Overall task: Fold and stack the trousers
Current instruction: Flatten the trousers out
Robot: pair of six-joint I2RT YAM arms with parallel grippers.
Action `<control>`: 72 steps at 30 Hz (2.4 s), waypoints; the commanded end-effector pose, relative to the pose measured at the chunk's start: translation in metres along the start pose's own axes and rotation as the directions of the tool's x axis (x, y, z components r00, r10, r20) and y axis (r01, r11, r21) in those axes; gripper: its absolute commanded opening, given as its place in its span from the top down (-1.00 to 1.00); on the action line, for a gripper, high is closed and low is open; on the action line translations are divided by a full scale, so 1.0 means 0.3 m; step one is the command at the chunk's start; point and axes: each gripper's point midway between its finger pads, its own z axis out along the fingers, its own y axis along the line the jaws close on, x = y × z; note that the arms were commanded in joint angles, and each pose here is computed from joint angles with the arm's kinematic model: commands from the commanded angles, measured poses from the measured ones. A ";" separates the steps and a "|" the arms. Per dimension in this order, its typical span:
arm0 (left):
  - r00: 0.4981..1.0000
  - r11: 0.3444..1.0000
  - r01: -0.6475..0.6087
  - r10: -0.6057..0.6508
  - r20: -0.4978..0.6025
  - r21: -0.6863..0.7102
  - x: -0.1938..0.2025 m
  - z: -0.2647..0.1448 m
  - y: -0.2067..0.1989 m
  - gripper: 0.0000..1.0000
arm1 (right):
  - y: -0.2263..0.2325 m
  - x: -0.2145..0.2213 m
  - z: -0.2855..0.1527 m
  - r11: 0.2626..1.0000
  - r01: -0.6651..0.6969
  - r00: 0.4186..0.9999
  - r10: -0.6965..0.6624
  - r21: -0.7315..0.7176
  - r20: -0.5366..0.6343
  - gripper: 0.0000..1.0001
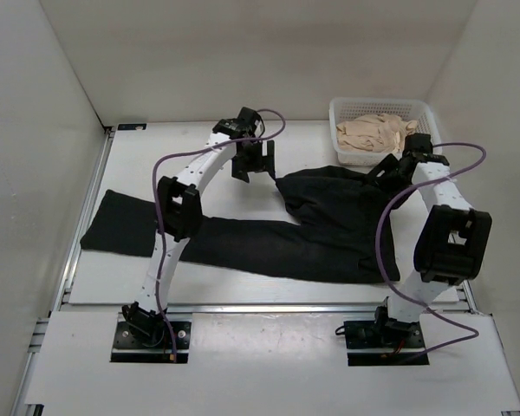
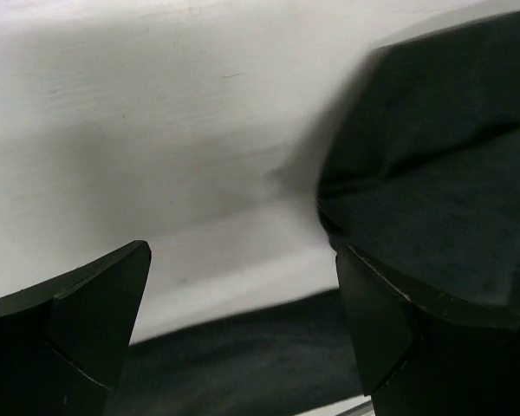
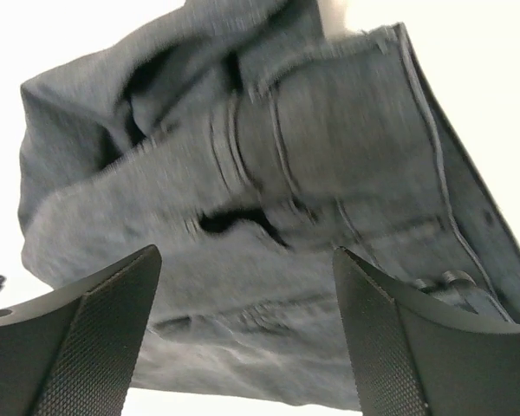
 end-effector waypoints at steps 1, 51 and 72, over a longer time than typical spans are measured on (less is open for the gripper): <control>0.999 0.997 -0.001 -0.002 0.036 0.077 -0.035 -0.038 -0.083 -1.00 | 0.099 -0.092 -0.002 0.993 -0.038 0.999 0.041 -0.111 0.024 -0.66; 0.958 0.987 -0.161 0.149 0.244 0.030 -0.050 -0.306 -0.326 -0.45 | -0.324 0.407 -0.210 0.995 0.061 0.998 -0.062 0.073 0.003 0.98; 0.974 0.956 -0.212 0.190 0.121 0.203 0.038 -0.028 -0.436 0.80 | -0.339 0.397 -0.209 0.992 0.079 0.997 -0.081 0.096 0.017 0.98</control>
